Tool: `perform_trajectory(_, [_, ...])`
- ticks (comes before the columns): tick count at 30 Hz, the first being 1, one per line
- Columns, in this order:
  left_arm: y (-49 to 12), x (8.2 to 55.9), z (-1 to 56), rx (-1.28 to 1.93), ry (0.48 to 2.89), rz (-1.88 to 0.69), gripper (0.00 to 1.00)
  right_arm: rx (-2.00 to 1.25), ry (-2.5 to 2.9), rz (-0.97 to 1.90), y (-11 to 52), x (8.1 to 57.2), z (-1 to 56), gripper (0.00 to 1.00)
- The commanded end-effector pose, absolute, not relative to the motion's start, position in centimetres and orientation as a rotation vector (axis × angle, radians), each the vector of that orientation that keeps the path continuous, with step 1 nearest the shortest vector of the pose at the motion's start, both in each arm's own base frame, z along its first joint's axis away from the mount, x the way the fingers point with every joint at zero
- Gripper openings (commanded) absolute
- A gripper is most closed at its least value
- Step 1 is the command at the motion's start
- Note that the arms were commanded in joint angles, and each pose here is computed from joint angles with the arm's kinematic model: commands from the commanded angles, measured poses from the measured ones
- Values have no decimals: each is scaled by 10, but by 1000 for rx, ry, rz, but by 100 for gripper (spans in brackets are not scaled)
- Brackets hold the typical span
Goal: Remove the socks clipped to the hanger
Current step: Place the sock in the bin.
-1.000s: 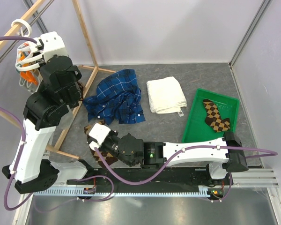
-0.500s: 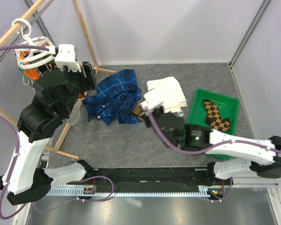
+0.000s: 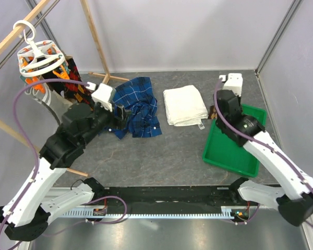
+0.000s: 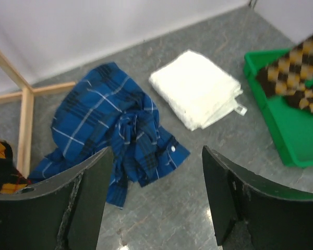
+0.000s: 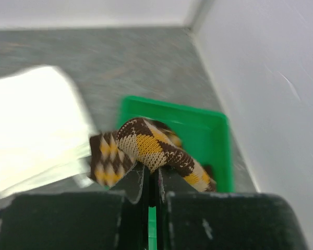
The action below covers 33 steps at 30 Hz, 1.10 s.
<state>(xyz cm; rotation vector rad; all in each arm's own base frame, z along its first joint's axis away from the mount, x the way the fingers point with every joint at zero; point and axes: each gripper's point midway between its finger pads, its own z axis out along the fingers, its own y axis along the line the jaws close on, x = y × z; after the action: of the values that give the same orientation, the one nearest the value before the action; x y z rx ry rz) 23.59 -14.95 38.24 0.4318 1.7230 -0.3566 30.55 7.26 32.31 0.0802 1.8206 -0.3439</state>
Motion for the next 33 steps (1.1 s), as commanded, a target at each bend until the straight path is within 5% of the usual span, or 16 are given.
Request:
perform_trajectory(1, [-158,242,342,526,1746,-323,77,282,2031,-515,-8,326,244,0])
perform_trajectory(9, [-147,244,295,497,1775,-265,79,388,2293,-366,-13,352,129,3])
perform_trajectory(12, [-140,248,291,447,1789,-229,79,440,2280,-315,-8,354,129,36])
perform_trajectory(20, [-76,274,278,183,1833,194,80,418,2122,-135,18,356,213,81])
perform_trajectory(33, [-10,308,324,-86,1811,769,79,65,1921,447,145,363,287,82])
